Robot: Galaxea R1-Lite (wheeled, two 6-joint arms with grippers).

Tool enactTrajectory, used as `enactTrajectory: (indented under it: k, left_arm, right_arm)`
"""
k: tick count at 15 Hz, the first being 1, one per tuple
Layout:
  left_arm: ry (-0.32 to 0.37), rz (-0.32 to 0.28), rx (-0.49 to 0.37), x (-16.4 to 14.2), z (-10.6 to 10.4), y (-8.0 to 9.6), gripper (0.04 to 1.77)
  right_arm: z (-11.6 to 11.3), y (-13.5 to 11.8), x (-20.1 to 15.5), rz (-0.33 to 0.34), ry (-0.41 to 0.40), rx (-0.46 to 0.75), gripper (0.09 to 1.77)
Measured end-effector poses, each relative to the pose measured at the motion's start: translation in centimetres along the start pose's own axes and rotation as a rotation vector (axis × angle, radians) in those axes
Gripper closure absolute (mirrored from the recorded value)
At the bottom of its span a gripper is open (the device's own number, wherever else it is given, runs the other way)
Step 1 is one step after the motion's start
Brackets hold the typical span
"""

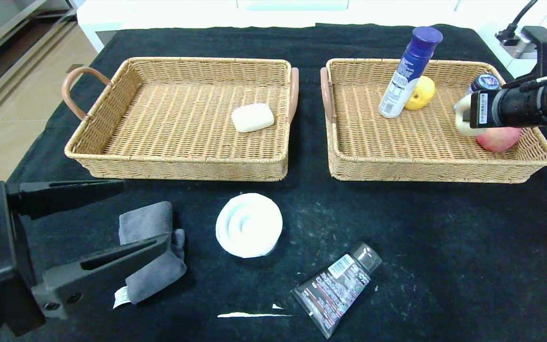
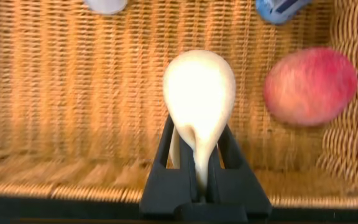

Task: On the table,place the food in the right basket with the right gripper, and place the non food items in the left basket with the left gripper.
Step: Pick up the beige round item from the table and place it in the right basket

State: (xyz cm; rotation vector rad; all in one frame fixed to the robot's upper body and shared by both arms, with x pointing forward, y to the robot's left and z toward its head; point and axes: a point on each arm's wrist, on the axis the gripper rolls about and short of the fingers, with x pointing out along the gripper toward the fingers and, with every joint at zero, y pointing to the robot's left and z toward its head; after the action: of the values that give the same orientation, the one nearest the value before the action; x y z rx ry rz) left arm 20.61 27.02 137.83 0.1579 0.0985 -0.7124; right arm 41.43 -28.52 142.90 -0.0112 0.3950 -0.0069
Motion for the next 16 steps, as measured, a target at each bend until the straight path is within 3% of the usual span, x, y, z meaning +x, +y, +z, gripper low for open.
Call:
enactTrajectory:
  k: [7, 11, 16]
  left_arm:
    - [-0.003, 0.000, 0.001, 0.0, 0.0, 0.0, 0.09]
    - [-0.005, 0.001, 0.001, -0.1, 0.1, 0.0, 0.09]
    - [-0.006, 0.001, 0.001, -0.1, 0.1, 0.0, 0.09]
  right_arm:
    - [-0.4, -0.7, 3.5, -0.012, -0.016, 0.010, 1.66]
    - [-0.5, -0.8, 3.6, -0.014, -0.013, 0.012, 1.09]
    - [-0.5, -0.8, 3.6, -0.013, -0.011, 0.014, 0.64]
